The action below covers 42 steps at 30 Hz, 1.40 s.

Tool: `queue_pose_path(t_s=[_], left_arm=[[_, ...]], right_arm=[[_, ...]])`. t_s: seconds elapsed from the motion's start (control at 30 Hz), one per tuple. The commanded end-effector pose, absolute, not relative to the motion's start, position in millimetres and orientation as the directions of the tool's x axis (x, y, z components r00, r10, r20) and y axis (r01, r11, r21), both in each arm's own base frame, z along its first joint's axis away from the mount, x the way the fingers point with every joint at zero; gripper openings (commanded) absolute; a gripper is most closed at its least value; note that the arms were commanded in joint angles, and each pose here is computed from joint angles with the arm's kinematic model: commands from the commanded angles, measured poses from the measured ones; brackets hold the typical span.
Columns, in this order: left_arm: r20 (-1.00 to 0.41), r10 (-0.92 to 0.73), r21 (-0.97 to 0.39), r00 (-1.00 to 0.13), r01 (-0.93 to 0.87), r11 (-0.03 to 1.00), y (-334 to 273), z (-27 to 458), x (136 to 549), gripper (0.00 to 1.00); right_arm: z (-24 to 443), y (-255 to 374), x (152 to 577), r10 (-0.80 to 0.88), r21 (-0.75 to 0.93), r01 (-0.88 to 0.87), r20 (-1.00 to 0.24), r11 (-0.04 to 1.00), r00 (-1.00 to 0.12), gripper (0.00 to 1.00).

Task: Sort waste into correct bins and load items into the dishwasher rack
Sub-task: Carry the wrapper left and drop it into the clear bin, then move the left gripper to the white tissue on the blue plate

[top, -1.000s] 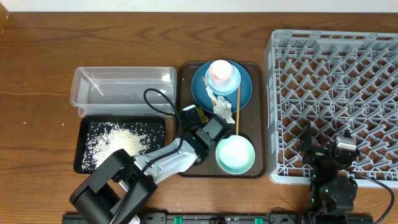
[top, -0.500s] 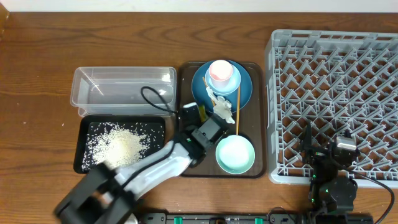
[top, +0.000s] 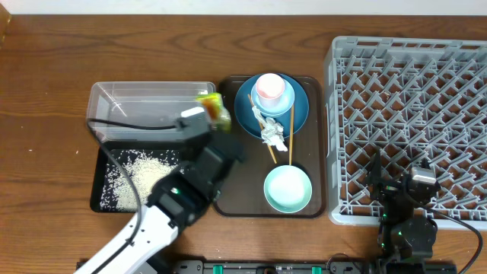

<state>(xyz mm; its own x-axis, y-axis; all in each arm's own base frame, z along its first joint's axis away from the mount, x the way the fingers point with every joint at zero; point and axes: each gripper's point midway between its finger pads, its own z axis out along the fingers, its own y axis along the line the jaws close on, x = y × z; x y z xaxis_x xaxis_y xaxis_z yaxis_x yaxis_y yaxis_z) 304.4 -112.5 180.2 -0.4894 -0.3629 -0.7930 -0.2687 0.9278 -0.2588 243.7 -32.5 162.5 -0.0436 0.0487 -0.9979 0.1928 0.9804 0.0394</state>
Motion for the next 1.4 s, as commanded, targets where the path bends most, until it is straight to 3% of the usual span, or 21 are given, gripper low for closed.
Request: queue_pose_path(t_s=[0.0,0.17,0.3,0.6,1.07,1.1,1.2,1.37], left_arm=[[-0.793,-0.371,-0.213,-0.483,-0.351,0.912,-81,173,312,0.06],[-0.714,-0.504,-0.370,-0.486,-0.349,0.861,-70,173,333,0.06],[-0.719,-0.572,-0.440,-0.395,-0.378,0.814,-45,188,351,0.06],[-0.743,-0.577,-0.390,-0.338,-0.481,0.785,9,181,360,0.06],[-0.719,-0.577,-0.345,-0.388,-0.521,0.781,11,129,390,0.07],[-0.720,-0.577,-0.346,-0.386,-0.521,0.781,11,130,390,0.11],[-0.719,-0.577,-0.346,-0.387,-0.521,0.781,11,130,390,0.40],[-0.721,-0.570,-0.337,-0.394,-0.519,0.786,11,129,389,0.45]], right_arm=[[161,-33,243,0.065,0.055,0.197,-0.997,0.979,-0.044,0.99],[161,-33,243,0.065,0.055,0.197,-0.997,0.979,-0.044,0.99],[161,-33,243,0.065,0.055,0.197,-0.997,0.979,-0.044,0.99],[161,-33,243,0.065,0.055,0.197,-0.997,0.979,-0.044,0.99],[161,-33,243,0.065,0.055,0.197,-0.997,0.979,-0.044,0.99],[161,-33,243,0.065,0.055,0.197,-0.997,0.979,-0.044,0.99],[161,-33,243,0.065,0.055,0.197,-0.997,0.979,-0.044,0.99],[161,-33,243,0.065,0.055,0.197,-0.997,0.979,-0.044,0.99]])
